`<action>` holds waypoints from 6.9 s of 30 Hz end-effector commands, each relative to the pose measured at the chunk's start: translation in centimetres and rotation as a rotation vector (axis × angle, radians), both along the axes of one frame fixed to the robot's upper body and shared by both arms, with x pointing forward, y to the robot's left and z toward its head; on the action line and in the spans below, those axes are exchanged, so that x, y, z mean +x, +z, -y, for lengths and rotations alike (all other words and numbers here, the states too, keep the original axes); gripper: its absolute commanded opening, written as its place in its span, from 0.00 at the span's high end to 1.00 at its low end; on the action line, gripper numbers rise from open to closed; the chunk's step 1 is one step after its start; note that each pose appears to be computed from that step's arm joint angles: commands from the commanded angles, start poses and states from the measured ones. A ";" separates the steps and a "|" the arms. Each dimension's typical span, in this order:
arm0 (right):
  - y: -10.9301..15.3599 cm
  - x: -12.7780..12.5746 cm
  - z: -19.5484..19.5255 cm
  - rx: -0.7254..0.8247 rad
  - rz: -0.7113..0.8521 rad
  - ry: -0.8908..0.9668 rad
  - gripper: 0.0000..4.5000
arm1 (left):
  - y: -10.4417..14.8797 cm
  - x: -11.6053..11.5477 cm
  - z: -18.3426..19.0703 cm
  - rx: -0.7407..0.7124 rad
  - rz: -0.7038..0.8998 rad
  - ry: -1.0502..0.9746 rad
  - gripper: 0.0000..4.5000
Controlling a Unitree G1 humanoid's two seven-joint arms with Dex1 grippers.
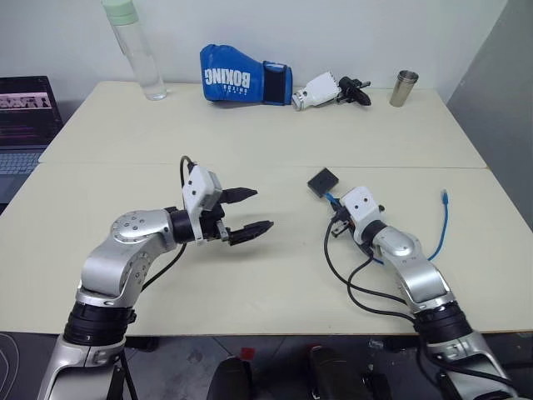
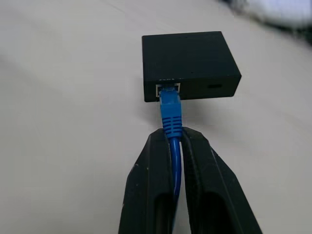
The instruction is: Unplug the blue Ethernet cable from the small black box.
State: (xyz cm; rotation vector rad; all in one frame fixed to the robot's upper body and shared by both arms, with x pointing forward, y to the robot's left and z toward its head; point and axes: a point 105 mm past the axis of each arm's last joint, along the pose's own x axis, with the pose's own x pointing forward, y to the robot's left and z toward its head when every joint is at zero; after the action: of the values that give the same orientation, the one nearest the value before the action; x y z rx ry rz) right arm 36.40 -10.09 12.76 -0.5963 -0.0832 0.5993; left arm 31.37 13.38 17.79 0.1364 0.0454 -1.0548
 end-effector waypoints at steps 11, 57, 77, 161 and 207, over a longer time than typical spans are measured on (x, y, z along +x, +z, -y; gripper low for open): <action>6.7 -6.0 -5.8 -0.341 0.543 0.686 0.99 | 2.6 -0.7 -2.4 -0.286 -0.331 -0.075 0.00; 7.4 -6.7 -5.8 -0.375 0.600 0.768 0.57 | 2.5 -0.4 -1.0 -0.256 -0.303 -0.103 0.83; 9.1 -7.1 -6.1 0.136 -0.493 0.785 0.40 | 2.7 -2.6 0.9 0.045 -0.095 -0.351 0.83; 5.8 7.1 -0.2 0.369 -0.278 -0.047 0.48 | 2.7 0.7 -3.5 0.001 0.034 0.088 0.83; 7.0 -3.2 -9.4 0.259 -0.321 0.585 0.00 | -8.9 7.3 -8.5 -0.126 0.051 0.790 0.26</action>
State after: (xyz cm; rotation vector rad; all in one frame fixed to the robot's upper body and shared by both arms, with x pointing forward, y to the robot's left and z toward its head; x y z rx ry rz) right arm 33.60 -0.89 17.95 -0.1910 0.0355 1.2070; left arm 38.86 21.59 9.37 0.0398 -0.0328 -0.2758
